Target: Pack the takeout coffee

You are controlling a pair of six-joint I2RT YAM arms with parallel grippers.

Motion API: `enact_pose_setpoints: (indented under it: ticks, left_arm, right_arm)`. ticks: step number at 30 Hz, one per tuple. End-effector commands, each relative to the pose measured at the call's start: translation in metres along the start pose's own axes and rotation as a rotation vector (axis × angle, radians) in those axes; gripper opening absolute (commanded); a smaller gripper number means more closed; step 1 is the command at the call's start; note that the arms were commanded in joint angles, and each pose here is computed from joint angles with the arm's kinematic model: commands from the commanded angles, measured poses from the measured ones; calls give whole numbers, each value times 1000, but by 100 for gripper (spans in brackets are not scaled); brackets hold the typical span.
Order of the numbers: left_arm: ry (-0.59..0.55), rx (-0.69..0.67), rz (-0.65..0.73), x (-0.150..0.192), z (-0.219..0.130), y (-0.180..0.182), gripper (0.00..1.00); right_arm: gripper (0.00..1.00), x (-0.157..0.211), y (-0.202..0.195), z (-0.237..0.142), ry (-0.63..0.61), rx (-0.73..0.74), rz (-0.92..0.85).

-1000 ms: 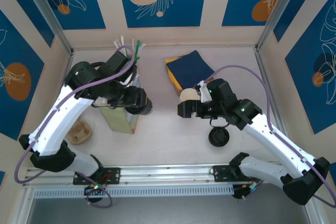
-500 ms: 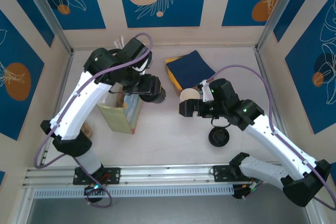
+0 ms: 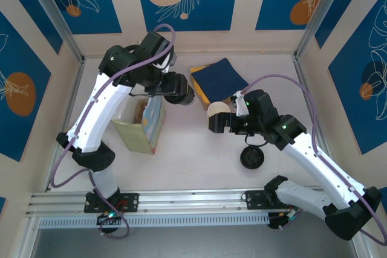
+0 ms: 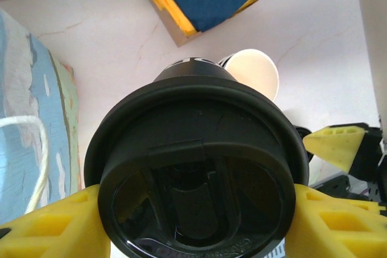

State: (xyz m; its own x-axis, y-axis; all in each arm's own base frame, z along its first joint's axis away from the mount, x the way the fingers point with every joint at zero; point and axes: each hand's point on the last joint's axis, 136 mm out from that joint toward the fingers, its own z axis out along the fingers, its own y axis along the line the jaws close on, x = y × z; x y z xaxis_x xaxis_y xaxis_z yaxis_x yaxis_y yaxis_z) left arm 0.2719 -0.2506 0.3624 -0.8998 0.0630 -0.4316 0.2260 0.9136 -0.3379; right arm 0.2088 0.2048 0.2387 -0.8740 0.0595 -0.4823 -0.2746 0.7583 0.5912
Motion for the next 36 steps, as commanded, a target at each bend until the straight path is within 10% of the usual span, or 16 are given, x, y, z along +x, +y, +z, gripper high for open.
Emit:
enact_pose_setpoints:
  ticks: [1,36]
  left_arm:
    - [-33,32,-5,-12,-7,1,57]
    - [-190,-33,-131,-48,-48,66,57]
  right_arm:
    - [99,5,-3,-2,10,1,-9]
    - [99,5,-7,-2,8,6,9]
